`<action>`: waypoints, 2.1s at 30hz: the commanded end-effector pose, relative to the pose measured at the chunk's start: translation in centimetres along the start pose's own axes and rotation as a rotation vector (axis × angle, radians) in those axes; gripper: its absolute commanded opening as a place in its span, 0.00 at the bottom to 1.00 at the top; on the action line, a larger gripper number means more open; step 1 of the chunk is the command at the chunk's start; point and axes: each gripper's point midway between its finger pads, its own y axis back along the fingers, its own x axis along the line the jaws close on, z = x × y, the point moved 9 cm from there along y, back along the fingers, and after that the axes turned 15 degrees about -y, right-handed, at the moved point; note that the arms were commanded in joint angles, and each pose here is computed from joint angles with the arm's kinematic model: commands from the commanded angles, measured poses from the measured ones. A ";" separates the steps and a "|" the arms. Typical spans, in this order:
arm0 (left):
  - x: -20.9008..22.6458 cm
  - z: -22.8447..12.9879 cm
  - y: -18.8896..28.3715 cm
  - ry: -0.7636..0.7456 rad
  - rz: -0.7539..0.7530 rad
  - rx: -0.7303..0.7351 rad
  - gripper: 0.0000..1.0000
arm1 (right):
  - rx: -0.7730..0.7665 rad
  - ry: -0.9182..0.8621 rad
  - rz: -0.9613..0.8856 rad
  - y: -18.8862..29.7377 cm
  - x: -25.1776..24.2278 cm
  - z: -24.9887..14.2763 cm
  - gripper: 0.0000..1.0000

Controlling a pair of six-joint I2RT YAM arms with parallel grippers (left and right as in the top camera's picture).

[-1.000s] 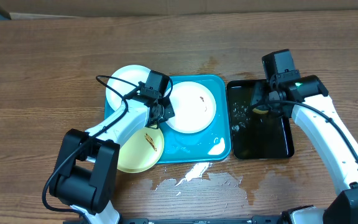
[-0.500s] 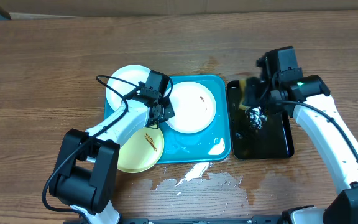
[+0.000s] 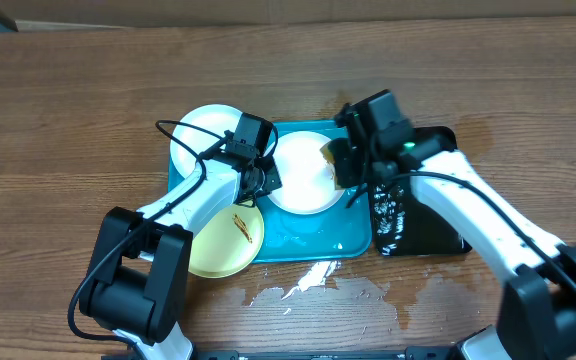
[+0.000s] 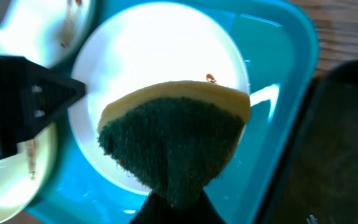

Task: Clean dirty plates on tray and stack at the side
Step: 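Scrub the white plate surface with the sponge while left gripper holds it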

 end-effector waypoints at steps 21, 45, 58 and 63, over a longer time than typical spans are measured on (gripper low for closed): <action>-0.1 -0.4 -0.5 -0.040 0.003 0.017 0.06 | 0.042 0.109 -0.076 -5.6 0.5 -1.2 0.68; -0.2 -0.4 -0.5 -0.041 -0.005 0.018 0.04 | 0.033 0.226 -0.212 -7.8 0.1 -4.6 0.15; -0.2 -0.4 -0.5 -0.064 -0.012 0.021 0.04 | -0.009 0.232 -0.304 -7.6 -0.6 -4.2 0.04; -0.5 -0.4 -0.5 -0.138 -0.047 0.027 0.04 | -0.027 0.232 -0.298 -7.7 -0.5 -3.9 0.04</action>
